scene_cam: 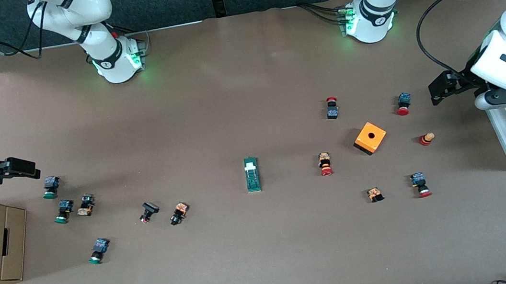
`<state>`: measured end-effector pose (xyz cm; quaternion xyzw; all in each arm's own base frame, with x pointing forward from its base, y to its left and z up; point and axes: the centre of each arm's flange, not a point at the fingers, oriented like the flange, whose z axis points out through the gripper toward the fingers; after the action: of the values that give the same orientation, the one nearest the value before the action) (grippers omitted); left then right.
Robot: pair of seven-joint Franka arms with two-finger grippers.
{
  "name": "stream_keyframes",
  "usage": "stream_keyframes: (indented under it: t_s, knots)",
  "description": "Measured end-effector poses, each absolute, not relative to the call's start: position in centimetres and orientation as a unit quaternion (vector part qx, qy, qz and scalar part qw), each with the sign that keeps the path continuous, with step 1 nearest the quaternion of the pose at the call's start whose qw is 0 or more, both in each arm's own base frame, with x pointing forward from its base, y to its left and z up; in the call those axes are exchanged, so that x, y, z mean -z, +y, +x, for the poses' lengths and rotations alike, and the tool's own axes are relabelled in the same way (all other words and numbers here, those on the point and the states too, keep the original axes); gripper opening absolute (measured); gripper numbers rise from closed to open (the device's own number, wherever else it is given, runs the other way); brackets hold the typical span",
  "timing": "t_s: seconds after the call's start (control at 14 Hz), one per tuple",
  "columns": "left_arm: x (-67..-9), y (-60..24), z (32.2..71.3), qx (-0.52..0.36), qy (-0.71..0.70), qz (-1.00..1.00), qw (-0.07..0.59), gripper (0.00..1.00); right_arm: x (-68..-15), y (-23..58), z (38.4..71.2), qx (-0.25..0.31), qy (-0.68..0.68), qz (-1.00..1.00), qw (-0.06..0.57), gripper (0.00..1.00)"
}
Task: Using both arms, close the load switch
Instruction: 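Move the left gripper toward the green load switch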
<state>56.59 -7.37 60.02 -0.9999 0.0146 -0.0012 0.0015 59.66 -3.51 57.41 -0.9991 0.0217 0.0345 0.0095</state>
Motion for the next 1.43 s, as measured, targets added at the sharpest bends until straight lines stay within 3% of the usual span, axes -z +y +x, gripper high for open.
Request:
stream_keyframes:
  t_s: [0.86, 1.43]
  knots:
    - [-59.8, -8.8, 56.5, -0.005, -0.007, -1.0, -0.023, 1.0, -57.4, -3.7, 59.6, -0.034, 0.024, -0.999, 0.009, 1.0]
    - [-59.5, -18.9, 54.1, -0.013, -0.074, -0.997, -0.022, 1.0, -57.3, -3.5, 59.7, -0.036, 0.022, -0.999, 0.009, 1.0]
